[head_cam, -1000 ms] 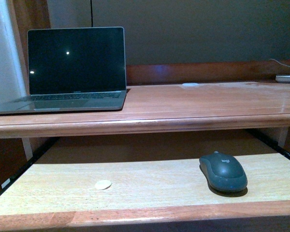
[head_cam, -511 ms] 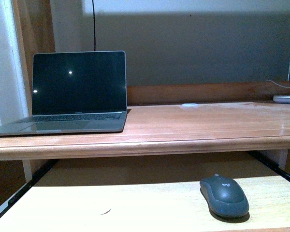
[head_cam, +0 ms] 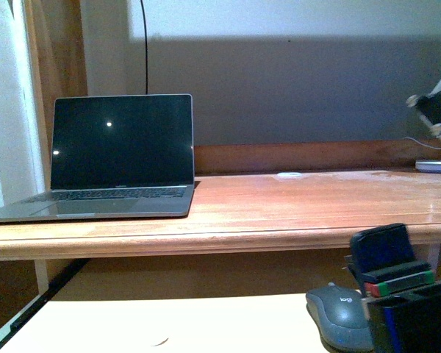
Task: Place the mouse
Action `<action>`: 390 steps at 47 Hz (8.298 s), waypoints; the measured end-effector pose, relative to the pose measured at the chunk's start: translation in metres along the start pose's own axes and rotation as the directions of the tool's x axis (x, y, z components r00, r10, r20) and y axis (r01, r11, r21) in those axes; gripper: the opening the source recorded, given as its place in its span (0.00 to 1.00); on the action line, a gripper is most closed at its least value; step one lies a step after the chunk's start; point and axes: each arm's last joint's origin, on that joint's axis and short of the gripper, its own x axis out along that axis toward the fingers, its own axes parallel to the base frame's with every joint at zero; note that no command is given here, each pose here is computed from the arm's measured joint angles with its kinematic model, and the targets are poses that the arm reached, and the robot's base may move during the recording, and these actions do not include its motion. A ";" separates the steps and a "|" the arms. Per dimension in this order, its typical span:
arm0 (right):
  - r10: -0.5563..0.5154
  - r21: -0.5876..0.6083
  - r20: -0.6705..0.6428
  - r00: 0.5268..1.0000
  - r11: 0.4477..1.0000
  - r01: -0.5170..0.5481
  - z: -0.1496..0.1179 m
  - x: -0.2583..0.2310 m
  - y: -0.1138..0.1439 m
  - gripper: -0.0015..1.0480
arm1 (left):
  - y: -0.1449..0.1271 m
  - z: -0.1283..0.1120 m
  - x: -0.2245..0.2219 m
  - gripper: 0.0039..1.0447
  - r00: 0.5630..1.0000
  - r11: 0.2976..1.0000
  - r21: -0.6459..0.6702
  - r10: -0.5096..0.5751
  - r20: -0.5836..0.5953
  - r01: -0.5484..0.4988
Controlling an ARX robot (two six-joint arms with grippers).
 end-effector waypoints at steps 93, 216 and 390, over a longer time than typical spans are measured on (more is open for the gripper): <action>-0.072 0.029 -0.255 0.964 0.996 0.082 0.019 0.063 -0.003 0.54 | 0.000 -0.007 0.000 0.93 1.000 1.000 0.001 0.000 -0.006 0.000; 0.492 0.121 -0.025 0.870 0.866 -0.486 -0.094 -0.042 -0.076 0.93 | 0.000 -0.007 0.000 0.93 1.000 1.000 0.001 0.000 -0.006 0.000; -0.268 0.166 0.179 0.947 0.957 0.240 -0.120 -0.109 -0.092 0.93 | 0.000 -0.007 0.000 0.93 1.000 1.000 0.002 0.000 -0.004 0.000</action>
